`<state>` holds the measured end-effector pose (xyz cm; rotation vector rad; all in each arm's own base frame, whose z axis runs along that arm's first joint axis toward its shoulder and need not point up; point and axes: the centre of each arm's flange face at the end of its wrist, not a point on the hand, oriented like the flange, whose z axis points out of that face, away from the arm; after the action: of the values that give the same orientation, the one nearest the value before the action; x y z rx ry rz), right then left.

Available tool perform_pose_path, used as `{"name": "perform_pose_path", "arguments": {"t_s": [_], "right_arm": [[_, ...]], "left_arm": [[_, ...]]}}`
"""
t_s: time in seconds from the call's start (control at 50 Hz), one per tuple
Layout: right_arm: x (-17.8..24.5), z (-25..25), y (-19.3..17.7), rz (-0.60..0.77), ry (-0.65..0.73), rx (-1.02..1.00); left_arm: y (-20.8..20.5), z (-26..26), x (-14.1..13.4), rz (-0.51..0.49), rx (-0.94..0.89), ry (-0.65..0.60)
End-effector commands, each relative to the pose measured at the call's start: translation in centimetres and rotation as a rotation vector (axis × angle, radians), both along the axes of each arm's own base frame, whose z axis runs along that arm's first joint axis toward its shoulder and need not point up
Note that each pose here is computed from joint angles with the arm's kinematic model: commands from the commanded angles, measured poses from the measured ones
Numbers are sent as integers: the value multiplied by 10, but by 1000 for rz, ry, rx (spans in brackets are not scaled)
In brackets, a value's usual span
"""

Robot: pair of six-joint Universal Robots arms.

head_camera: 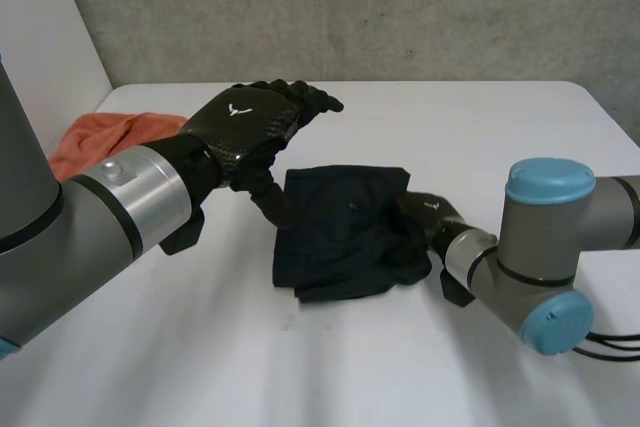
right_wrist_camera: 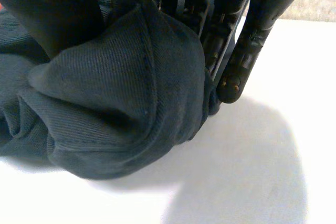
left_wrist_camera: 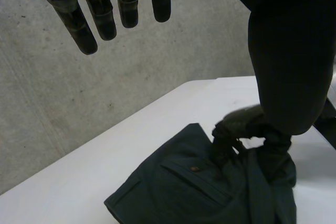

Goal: Fold the laundry.

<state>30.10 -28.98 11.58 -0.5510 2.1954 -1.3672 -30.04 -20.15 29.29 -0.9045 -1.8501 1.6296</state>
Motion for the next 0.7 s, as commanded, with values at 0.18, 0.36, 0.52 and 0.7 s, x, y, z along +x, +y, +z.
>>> {"name": "perform_pose_path", "arguments": {"t_s": [0.18, 0.36, 0.52, 0.7], "right_arm": [[22, 32, -61, 93, 47, -257], [-35, 33, -165, -60, 53, -327], [-127, 37, -240, -314, 84, -468], [-224, 28, -267, -471, 204, -532]], "left_arm": [[-3, 0, 0, 6, -4, 2], [-7, -1, -2, 9, -15, 8], [-10, -3, -4, 9, -10, 5], [-13, -8, -5, 10, 2, -2]]}}
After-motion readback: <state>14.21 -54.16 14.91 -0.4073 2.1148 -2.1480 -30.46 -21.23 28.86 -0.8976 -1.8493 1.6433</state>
